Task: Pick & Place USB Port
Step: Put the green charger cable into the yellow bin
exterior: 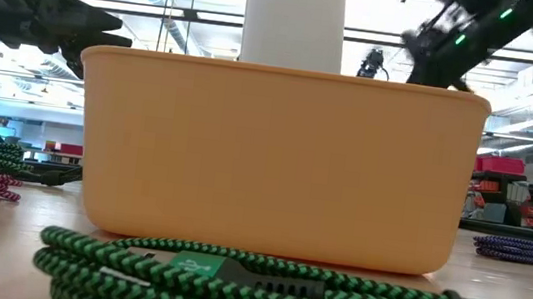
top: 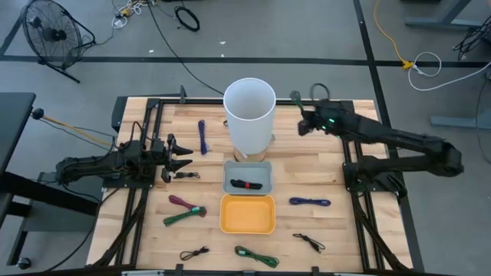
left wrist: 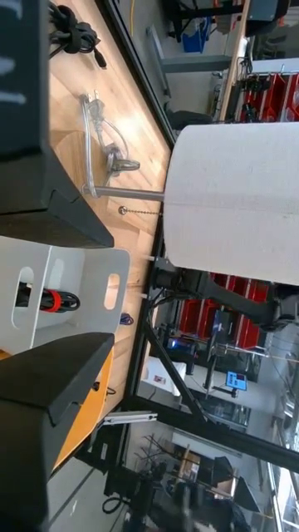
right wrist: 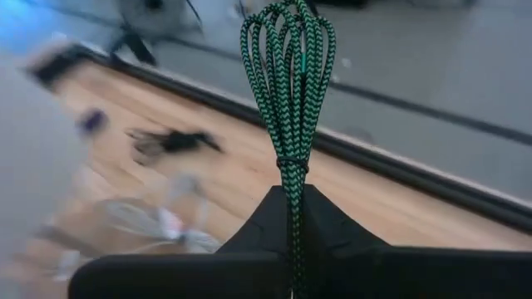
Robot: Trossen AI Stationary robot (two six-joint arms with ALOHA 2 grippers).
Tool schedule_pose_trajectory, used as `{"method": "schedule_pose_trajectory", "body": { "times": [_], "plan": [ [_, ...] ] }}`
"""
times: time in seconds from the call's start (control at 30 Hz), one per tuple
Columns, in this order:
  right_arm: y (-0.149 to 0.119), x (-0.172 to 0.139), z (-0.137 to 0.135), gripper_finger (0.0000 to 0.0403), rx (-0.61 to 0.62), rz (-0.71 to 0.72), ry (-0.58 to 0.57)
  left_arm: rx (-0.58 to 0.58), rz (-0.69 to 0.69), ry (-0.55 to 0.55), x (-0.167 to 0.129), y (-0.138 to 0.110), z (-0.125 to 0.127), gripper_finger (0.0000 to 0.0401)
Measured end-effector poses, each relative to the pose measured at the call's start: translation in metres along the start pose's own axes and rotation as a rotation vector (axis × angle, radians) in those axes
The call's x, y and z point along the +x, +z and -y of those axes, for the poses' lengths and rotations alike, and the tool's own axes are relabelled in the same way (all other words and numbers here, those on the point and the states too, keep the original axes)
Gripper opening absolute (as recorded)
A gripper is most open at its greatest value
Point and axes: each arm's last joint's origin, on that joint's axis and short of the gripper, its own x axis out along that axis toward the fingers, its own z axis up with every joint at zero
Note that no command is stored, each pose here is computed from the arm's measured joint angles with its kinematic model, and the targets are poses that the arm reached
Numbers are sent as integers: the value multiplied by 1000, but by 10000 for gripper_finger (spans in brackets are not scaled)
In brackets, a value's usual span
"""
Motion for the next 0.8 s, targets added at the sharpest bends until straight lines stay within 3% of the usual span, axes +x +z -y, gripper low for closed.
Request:
{"method": "schedule_pose_trajectory", "body": {
  "times": [0.27,0.57,0.8],
  "plan": [
    [-6,-69,-18,8,-23,71,376,-1,1,0,0,0,0,181],
    [-25,-106,-57,8,-87,53,704,-46,0,-4,0,0,0,181],
    [-54,-121,-107,8,-130,29,879,-54,3,-4,0,0,0,181]
  ]
}}
